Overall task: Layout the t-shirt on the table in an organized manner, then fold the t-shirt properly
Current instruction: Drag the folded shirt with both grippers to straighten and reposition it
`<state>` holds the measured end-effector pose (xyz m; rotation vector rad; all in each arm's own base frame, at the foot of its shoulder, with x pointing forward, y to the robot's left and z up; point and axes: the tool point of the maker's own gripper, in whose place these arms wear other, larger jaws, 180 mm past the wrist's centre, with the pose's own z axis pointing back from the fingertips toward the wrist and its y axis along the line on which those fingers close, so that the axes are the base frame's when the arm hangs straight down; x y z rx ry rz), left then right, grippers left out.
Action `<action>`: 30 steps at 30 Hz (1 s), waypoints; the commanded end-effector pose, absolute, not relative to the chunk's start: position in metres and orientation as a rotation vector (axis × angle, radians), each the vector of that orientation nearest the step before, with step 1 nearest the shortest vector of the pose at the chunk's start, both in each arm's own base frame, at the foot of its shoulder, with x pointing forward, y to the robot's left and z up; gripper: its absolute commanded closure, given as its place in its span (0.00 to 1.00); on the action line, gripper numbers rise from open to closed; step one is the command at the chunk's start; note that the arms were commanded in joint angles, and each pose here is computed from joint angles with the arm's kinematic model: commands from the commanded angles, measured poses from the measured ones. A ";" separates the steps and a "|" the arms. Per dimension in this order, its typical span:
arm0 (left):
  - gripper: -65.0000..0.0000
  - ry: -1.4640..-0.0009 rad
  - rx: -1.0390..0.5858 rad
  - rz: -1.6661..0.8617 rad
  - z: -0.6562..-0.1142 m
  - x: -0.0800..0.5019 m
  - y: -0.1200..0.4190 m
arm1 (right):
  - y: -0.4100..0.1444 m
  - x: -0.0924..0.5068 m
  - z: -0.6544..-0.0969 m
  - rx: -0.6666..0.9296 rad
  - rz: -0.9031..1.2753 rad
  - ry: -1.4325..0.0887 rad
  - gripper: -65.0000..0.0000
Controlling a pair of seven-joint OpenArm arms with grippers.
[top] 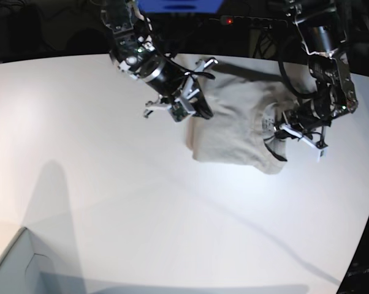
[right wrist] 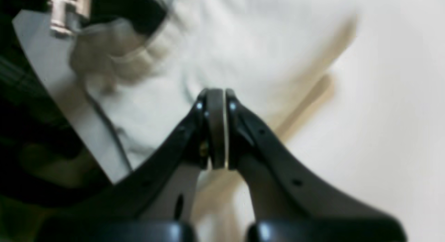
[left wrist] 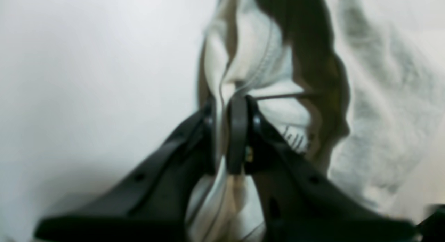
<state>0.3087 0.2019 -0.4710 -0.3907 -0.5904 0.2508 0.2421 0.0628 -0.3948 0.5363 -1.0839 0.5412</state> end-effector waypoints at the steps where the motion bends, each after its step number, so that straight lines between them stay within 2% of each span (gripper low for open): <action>1: 1.00 -0.592 -0.376 0.219 -0.465 0.321 0.201 | 0.061 0.250 -0.373 0.547 0.536 -1.159 1.00; 7: 1.00 -0.551 -0.384 -0.008 -0.474 0.360 0.156 | -0.004 0.261 -0.374 0.396 0.481 -1.179 1.00; 13: 1.00 -0.650 -0.359 -0.374 -0.463 0.407 0.082 | -0.074 0.271 -0.381 0.239 0.360 -1.180 1.00; 21: 1.00 -0.769 -0.391 -0.937 -0.427 0.417 -0.063 | -0.141 0.260 -0.390 0.095 0.247 -1.146 1.00; 25: 1.00 -0.788 -0.421 -1.055 -0.417 0.410 -0.115 | -0.164 0.251 -0.391 0.041 0.210 -1.133 1.00; 30: 1.00 -0.783 -0.420 -1.079 -0.414 0.410 -0.137 | -0.179 0.245 -0.382 -0.006 0.200 -1.143 1.00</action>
